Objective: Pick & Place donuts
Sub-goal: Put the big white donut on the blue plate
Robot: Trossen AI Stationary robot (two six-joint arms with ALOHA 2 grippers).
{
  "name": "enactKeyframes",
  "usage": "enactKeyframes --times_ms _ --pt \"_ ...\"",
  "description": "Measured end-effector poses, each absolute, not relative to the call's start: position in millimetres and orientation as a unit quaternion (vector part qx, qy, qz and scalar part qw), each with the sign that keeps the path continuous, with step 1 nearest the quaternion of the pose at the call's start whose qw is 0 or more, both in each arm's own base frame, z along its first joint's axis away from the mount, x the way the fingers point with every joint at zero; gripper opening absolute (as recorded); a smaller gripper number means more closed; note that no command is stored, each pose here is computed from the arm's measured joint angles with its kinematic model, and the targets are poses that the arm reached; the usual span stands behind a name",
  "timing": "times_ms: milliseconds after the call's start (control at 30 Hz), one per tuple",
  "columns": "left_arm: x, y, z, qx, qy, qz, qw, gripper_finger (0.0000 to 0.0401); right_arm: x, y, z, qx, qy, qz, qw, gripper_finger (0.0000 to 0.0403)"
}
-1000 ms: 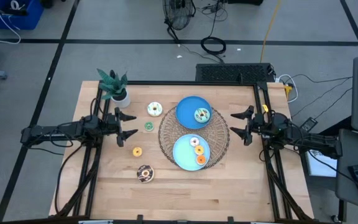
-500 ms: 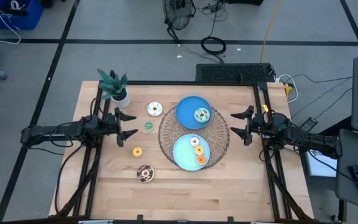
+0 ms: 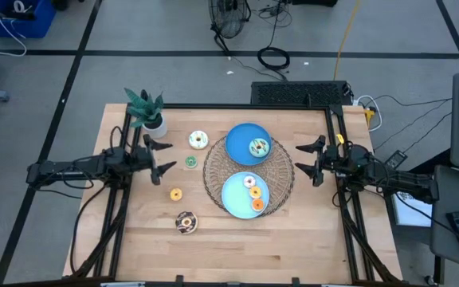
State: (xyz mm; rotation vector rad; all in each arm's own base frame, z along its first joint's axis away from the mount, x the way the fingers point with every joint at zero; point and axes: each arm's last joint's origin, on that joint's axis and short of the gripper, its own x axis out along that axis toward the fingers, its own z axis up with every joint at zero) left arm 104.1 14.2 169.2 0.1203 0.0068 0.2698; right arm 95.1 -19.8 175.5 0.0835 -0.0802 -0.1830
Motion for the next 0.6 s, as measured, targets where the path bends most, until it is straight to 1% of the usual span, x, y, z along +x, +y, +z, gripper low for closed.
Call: enactKeyframes --times_ms 167,200,300,367,500,600 --pt "104.4 13.2 169.0 -0.006 -0.005 0.116 0.993 0.031 95.1 -19.8 175.5 0.042 -0.04 -0.091 0.994 0.0304" --pt "104.3 14.2 168.3 -0.028 -0.004 0.134 0.991 0.031 95.1 -19.8 175.5 0.042 -0.04 -0.091 0.994 0.0304" --pt "103.2 20.0 164.1 -0.109 -0.005 0.238 0.965 0.031 95.1 -19.8 175.5 0.042 -0.04 -0.091 0.994 0.0304" --pt "103.3 22.3 160.9 -0.14 -0.002 0.28 0.95 0.031 95.1 -19.8 175.5 0.042 -0.04 -0.091 0.994 0.0304" --pt "107.4 25.3 156.8 -0.124 0.04 0.285 0.949 0.031 95.1 -19.8 175.5 0.042 -0.04 -0.091 0.994 0.0304" --pt "112.6 32.1 163.3 -0.111 0.065 0.312 0.941 0.031 95.1 -19.8 175.5 0.042 -0.04 -0.091 0.994 0.0304"
